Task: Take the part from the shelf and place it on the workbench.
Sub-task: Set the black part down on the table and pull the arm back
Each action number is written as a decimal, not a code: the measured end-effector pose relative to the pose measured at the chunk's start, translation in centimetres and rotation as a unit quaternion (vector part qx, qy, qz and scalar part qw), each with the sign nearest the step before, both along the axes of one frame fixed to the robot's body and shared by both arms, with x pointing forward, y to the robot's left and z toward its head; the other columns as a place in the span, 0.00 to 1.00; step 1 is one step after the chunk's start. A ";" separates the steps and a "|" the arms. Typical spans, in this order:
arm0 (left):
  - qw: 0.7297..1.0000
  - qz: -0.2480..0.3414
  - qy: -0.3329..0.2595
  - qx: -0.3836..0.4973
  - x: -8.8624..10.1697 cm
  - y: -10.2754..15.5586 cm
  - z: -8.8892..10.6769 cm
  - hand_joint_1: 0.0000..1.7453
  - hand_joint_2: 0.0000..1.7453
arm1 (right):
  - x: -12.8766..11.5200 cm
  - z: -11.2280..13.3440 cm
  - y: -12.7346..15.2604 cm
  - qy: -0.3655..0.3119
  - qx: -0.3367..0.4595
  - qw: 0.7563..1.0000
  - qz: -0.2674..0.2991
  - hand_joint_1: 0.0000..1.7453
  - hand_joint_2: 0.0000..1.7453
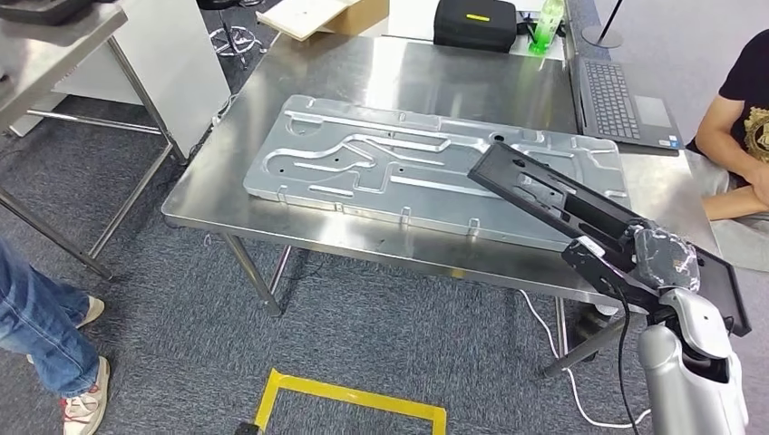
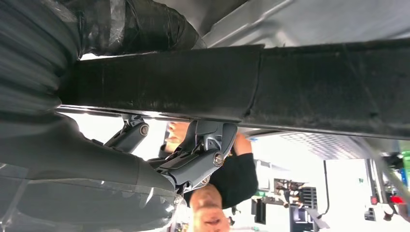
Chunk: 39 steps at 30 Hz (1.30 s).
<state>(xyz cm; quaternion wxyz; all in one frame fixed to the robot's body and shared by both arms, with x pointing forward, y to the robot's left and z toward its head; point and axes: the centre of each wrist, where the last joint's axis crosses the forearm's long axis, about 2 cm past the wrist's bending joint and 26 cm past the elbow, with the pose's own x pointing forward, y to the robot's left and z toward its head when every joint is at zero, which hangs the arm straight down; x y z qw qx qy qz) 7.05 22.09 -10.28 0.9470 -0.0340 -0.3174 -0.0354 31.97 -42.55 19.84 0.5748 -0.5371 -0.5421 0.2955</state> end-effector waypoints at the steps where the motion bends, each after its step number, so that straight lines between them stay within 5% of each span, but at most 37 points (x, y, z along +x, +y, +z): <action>1: 1.000 0.000 0.000 0.000 0.0 0.0 0.0 0.00 1.00 | 0.0 0.0 0.1 -0.001 -0.002 1.000 0.000 1.00 1.00; 39: 1.000 -0.010 0.003 0.003 0.2 -0.1 0.1 0.00 1.00 | 2.6 0.7 2.8 0.014 -0.073 0.997 0.014 1.00 1.00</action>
